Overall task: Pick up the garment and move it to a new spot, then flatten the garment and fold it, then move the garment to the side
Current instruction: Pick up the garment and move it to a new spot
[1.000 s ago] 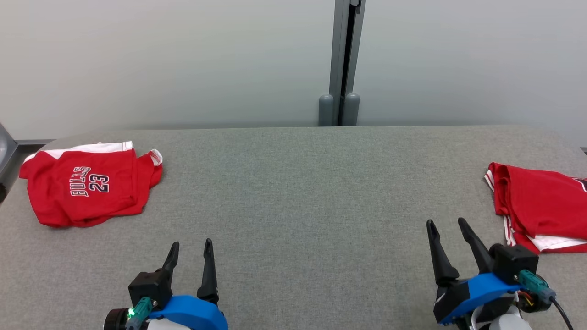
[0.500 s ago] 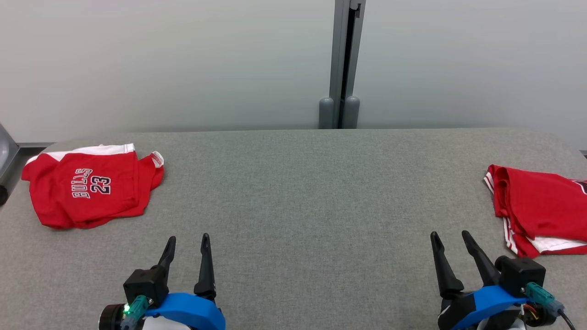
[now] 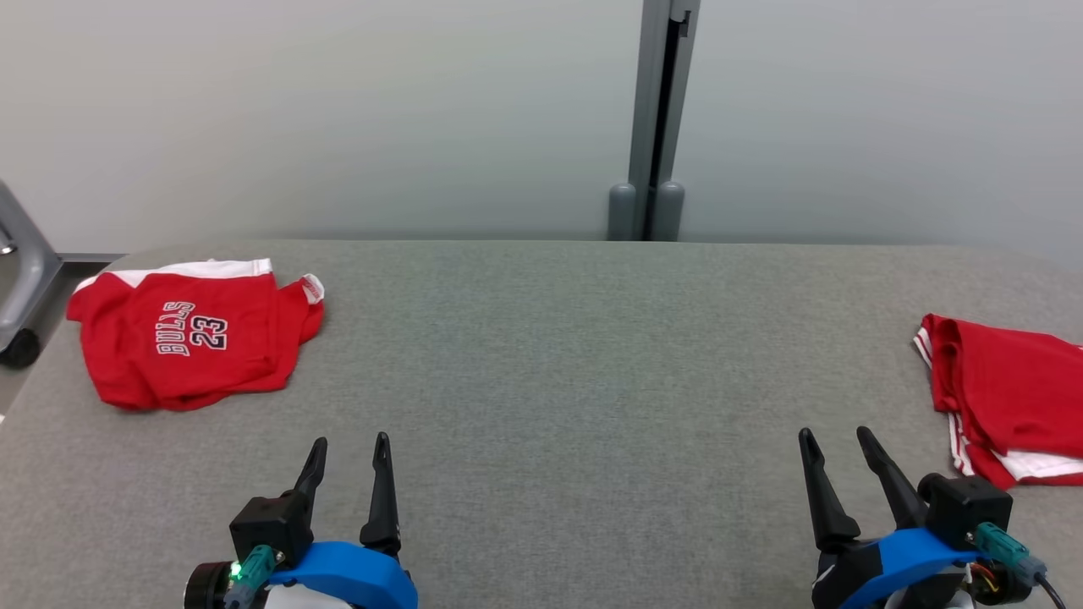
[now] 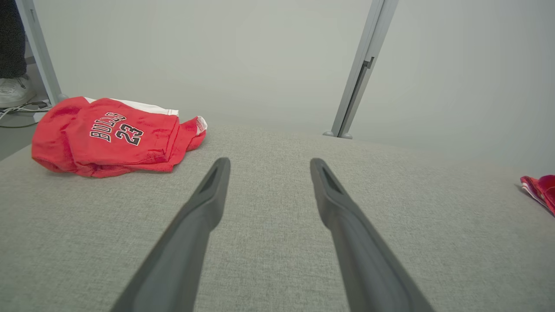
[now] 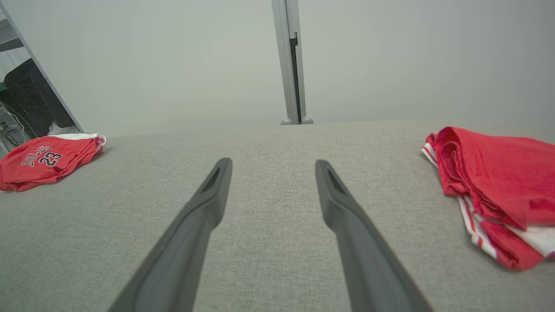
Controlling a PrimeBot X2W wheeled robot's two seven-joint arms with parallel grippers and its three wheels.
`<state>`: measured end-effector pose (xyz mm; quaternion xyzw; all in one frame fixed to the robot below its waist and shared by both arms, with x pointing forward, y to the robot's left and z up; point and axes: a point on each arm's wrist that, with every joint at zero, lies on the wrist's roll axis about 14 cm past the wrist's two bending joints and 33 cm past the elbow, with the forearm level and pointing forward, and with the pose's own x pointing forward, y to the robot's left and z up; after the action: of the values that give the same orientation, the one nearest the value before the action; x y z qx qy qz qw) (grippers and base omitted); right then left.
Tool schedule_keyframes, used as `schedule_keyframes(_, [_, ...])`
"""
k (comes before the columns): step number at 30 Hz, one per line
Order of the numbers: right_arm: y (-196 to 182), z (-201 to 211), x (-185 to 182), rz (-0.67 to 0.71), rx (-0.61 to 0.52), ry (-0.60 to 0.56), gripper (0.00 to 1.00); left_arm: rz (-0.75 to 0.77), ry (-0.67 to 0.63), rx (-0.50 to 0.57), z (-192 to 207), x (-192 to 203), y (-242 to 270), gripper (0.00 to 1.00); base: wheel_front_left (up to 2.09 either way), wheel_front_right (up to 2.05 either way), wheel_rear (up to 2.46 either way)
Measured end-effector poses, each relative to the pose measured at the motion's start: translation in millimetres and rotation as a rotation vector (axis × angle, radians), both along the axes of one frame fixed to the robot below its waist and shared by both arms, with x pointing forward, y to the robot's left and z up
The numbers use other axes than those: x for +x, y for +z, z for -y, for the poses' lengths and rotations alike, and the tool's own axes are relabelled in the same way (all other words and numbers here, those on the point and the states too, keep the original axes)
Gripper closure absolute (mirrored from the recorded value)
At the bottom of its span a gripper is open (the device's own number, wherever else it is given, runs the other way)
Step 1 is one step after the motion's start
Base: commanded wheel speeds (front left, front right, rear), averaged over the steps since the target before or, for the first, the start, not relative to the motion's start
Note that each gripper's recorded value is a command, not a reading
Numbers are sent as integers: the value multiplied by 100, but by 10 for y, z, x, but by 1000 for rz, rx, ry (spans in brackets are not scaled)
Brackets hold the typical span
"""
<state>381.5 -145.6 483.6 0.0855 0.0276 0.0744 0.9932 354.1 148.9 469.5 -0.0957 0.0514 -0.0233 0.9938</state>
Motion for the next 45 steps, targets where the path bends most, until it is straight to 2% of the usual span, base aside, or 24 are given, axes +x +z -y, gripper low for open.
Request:
schedule_keyframes(7, [27, -257, 61, 9, -2, 73, 0, 28, 85, 0, -269, -135, 92, 0, 0, 0, 0])
schedule_keyframes(18, [157, -1330, 227, 48, 2, 365, 0, 62, 390, 19, -1188, -725, 181, 0, 0, 0, 0])
schedule_keyframes(26, [42, -1883, 242, 16, 17, 517, 0, 22, 539, 25, -1526, -1041, 82, 0, 0, 0, 0])
schedule_keyframes(33, [-11, -1982, 254, 2, 19, 543, 0, 5, 567, 15, -1548, -1110, 30, 0, 0, 0, 0])
schedule_keyframes(37, [27, -1945, 286, 16, 14, 530, 0, -8, 540, 34, -1539, -1120, 6, 0, 0, 0, 0])
schedule_keyframes(41, [36, -1847, 353, 19, -1, 502, 0, -13, 533, 175, -1914, -1071, 190, 0, 0, 0, 0])
schedule_keyframes(45, [18, -1624, 516, 18, -22, 440, 0, 80, 488, 309, -2185, -617, 734, 0, 0, 0, 0])
